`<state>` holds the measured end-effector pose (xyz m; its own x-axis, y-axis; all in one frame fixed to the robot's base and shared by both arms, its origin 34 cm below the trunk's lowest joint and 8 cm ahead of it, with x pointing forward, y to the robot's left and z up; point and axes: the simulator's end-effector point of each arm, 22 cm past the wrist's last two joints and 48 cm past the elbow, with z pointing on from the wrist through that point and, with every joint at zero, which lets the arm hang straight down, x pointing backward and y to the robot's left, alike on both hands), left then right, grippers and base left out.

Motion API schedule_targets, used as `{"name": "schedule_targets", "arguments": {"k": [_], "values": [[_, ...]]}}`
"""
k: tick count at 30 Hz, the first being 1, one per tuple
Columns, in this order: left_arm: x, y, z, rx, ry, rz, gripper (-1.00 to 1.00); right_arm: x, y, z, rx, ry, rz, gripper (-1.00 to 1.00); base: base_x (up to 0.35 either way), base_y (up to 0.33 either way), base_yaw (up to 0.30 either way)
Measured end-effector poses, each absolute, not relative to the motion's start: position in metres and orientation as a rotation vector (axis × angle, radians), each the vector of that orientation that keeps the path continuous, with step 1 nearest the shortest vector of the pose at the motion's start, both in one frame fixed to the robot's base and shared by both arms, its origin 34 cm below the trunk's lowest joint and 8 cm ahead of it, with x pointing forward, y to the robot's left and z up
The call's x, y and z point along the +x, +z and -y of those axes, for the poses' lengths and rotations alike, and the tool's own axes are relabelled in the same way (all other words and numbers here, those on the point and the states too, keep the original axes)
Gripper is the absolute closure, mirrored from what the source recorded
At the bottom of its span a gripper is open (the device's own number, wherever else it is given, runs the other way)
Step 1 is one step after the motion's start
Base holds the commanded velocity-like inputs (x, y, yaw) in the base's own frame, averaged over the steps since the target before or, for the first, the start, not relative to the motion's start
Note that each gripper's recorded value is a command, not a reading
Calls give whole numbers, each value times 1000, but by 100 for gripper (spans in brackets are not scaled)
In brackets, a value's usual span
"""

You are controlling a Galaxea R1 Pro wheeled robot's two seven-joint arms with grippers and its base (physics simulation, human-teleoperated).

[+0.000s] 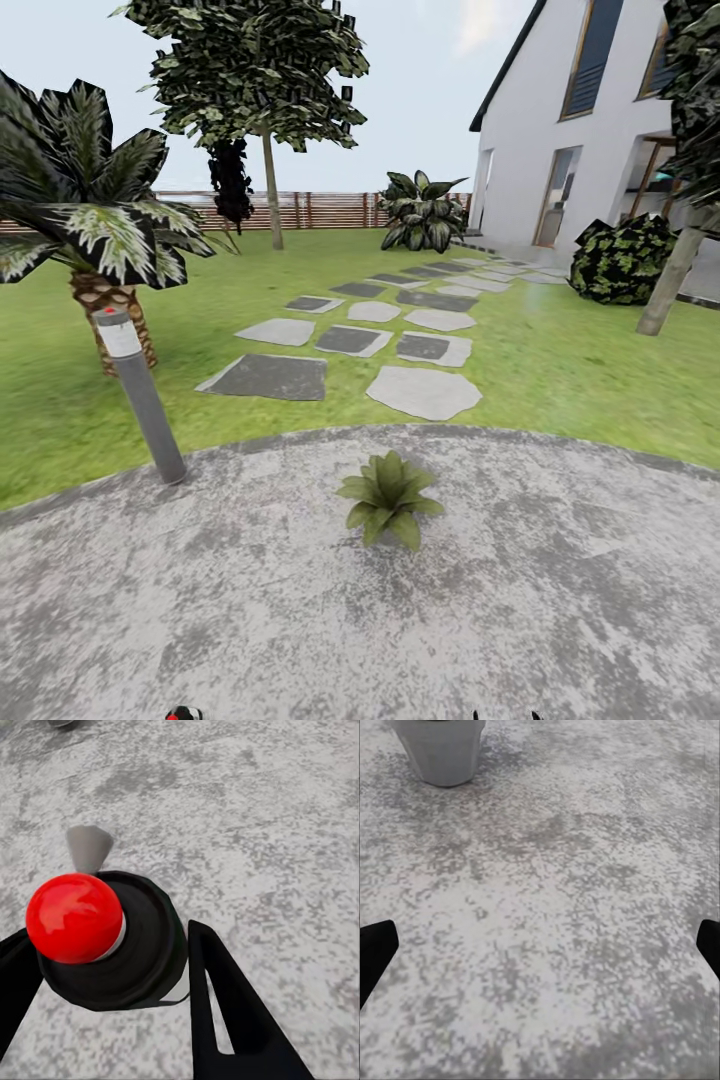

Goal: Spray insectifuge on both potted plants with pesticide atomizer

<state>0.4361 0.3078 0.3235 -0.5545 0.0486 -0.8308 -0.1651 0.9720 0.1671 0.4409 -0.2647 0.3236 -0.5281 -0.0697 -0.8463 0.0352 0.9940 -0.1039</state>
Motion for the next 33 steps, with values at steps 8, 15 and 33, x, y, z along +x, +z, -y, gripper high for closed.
{"name": "schedule_targets", "arguments": {"k": [8,15,33], "values": [[437,324,-308,-71,276,-2139,100,442,324,264,-26,-129,-2120,-100,0,59,-49],[445,319,-247,220,36,-2154,100,446,327,255,-65,-99,-2111,-100,0,0,-27],[485,336,-212,790,-581,-2313,100,525,370,138,-805,258,-1968,-100,0,0,0]]}}
